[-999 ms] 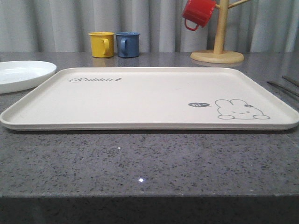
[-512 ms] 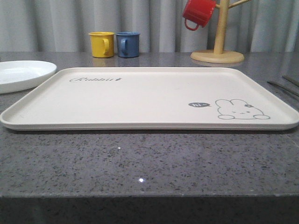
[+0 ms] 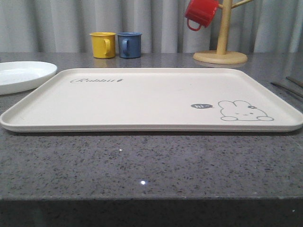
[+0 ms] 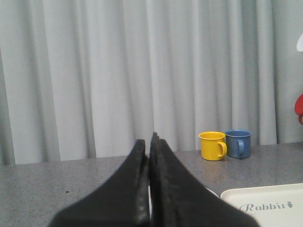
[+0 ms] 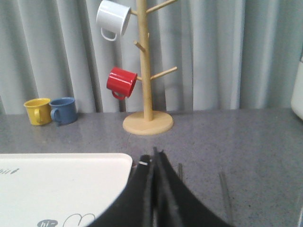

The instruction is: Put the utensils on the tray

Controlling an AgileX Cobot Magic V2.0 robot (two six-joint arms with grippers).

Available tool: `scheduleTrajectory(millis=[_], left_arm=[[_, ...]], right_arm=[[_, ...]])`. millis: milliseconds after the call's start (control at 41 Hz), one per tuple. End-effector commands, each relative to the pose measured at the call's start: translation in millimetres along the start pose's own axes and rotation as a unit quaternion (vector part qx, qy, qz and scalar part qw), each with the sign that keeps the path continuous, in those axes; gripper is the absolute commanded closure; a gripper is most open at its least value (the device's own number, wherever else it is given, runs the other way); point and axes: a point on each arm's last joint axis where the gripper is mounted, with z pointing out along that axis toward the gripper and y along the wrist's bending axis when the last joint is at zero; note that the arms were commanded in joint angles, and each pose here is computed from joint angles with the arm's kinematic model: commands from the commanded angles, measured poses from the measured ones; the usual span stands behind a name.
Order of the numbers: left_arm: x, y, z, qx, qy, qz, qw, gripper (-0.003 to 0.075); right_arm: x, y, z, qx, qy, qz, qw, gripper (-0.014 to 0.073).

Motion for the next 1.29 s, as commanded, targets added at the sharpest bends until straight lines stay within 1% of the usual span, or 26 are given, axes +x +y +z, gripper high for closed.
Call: scheduleTrajectory(millis=[0,73,122,244,341,512,634,707,755,804,853,902,950,1023,1072,1170,1243,1267], left_arm=[[-38.1,3.6,10.4,0.007,0.010,-0.005,1.000,0.0738],[-51.5,4.6,20.3,0.016,0.062,-0.004,0.998,0.0738],[-57.3,5.0,28.5,0.021,0.092,-0.004,0.995,0.0738],[-50.7,4.0,48.2,0.029,0.154,-0.004,0.988,0.0738],[-40.8,2.7,58.3,0.035,0.197,-0.005,0.980,0.0738],[-31.6,1.7,73.8,0.038,0.228,-0.005,0.973,0.0738],[-25.8,1.1,80.2,0.041,0.248,-0.005,0.968,0.0738],[-23.8,0.9,82.5,0.041,0.253,-0.006,0.967,0.0734],[-22.3,0.8,84.6,0.041,0.257,-0.004,0.965,0.0701],[-21.2,0.7,86.2,0.042,0.260,-0.004,0.965,0.0631],[-20.6,0.7,87.8,0.041,0.261,-0.004,0.965,0.0531],[-20.3,0.7,88.9,0.041,0.261,-0.004,0.965,0.0398],[-20.0,0.6,89.2,0.041,0.261,-0.004,0.964,0.0293],[-19.4,0.5,88.9,0.042,0.265,-0.004,0.963,0.0199],[-19.5,0.5,88.6,0.042,0.268,-0.004,0.963,0.0179],[-17.4,0.9,94.4,0.045,0.302,0.003,0.952,0.0185],[-14.3,1.5,103.6,0.049,0.347,0.012,0.936,0.0185],[-12.2,1.7,107.1,0.051,0.370,0.015,0.928,0.0185]], right_arm=[[-29.9,3.3,12.1,0.004,0.018,0.000,1.000,0.0717],[-38.5,4.2,24.6,0.007,0.058,0.000,0.998,0.0717],[-38.8,4.0,35.3,0.009,0.085,0.001,0.996,0.0717],[-29.6,2.3,58.7,0.016,0.145,0.003,0.989,0.0717],[-23.4,1.2,72.7,0.019,0.174,0.003,0.984,0.0717],[-13.6,-0.5,90.8,0.024,0.215,0.005,0.976,0.0717],[-9.0,-1.6,97.9,0.027,0.233,0.003,0.972,0.0708],[-7.9,-2.8,99.7,0.031,0.236,-0.007,0.971,0.0631],[-7.9,-3.2,99.7,0.032,0.237,-0.011,0.971,0.0539],[-7.9,-3.4,99.7,0.033,0.237,-0.012,0.971,0.0428],[-8.0,-3.4,99.7,0.033,0.236,-0.012,0.971,0.0310],[-7.8,-3.4,99.6,0.033,0.238,-0.012,0.971,0.0237],[-7.9,-3.3,99.7,0.032,0.237,-0.012,0.971,0.0197],[-7.9,-3.3,99.7,0.032,0.237,-0.012,0.971,0.0191],[-7.9,-3.3,99.7,0.032,0.237,-0.012,0.971,0.0194],[-7.9,-3.3,99.7,0.032,0.237,-0.012,0.971,0.0194],[-7.9,-3.3,99.7,0.032,0.237,-0.012,0.971,0.0194],[-7.9,-3.3,99.7,0.032,0.237,-0.012,0.971,0.0194]])
